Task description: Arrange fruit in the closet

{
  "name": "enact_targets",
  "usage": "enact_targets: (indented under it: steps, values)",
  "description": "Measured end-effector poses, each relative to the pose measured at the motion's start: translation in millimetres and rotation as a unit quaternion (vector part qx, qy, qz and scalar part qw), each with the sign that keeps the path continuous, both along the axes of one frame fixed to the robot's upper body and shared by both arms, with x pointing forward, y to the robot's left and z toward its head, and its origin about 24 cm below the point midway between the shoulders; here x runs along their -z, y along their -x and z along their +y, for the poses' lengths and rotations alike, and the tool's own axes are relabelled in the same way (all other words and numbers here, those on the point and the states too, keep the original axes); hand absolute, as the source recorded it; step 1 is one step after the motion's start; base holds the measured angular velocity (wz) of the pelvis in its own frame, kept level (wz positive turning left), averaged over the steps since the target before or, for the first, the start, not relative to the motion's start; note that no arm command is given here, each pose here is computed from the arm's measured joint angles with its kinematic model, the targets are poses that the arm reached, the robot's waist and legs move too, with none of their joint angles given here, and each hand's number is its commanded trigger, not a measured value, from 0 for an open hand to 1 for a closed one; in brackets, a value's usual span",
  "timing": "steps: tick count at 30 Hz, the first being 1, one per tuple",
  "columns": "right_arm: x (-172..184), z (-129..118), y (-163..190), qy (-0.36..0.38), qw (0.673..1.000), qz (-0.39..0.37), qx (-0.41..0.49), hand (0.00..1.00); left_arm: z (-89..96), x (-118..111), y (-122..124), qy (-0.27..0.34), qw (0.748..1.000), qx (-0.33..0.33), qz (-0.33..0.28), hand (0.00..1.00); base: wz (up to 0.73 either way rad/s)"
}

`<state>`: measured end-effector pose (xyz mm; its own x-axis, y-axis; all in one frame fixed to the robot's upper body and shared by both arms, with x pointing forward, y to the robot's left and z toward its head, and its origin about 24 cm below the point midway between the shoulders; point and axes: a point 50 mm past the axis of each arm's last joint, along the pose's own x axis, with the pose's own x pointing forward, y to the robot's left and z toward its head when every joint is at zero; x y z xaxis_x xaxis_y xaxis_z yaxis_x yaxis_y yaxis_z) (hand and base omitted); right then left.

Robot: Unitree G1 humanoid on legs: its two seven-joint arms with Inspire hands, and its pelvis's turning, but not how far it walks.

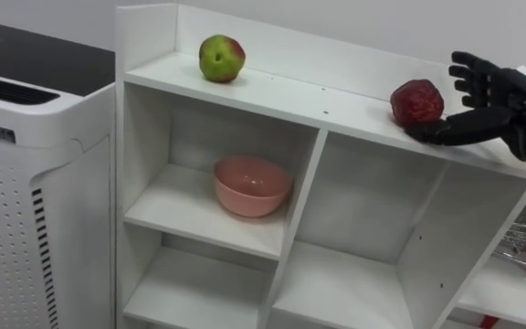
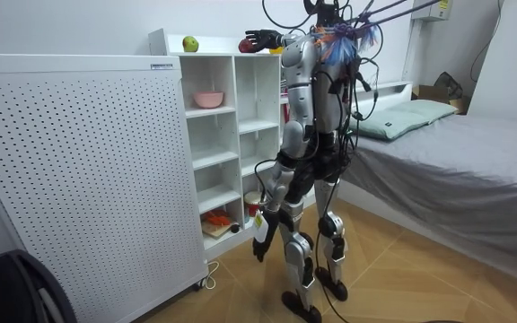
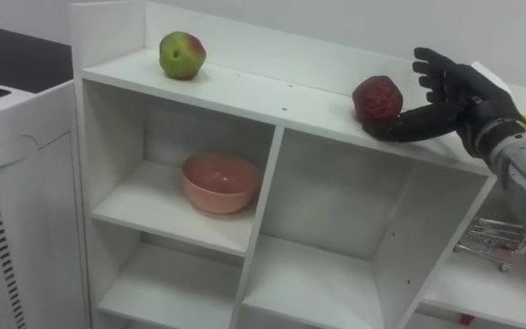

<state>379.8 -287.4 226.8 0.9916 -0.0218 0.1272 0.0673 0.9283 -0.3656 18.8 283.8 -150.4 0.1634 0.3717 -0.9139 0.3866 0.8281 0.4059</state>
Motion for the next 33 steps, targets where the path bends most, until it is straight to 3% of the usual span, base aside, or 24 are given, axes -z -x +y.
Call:
enact_targets:
  steps: [15,16,17,19,20,33]
  values:
    - [5.5,-0.9,-0.9,-0.005,1.0,0.008,0.008,0.0,-2.6,0.7,2.7,0.003,1.0,0.008,0.008,0.0,0.0]
    - [6.3,-0.6,-1.1,-0.005,1.0,0.009,0.01,0.09,-3.5,1.0,2.3,0.004,1.0,0.012,0.009,0.0,0.0]
    - [6.5,-0.2,-1.2,-0.005,1.0,0.009,0.01,0.27,-4.4,0.9,1.8,0.004,1.0,0.018,0.009,0.0,0.0]
    - [6.6,-0.3,-1.3,-0.004,1.0,0.008,0.012,0.95,-5.2,0.5,1.3,0.004,1.0,0.022,0.007,0.0,0.0]
    - [6.6,-0.4,-1.3,-0.004,1.0,0.008,0.014,1.0,-5.3,0.3,1.4,0.003,1.0,0.023,0.007,0.0,0.0]
    - [6.2,1.6,-1.9,0.029,0.999,0.003,0.027,1.0,-7.3,-0.1,0.2,0.011,1.0,0.029,0.004,0.0,0.01]
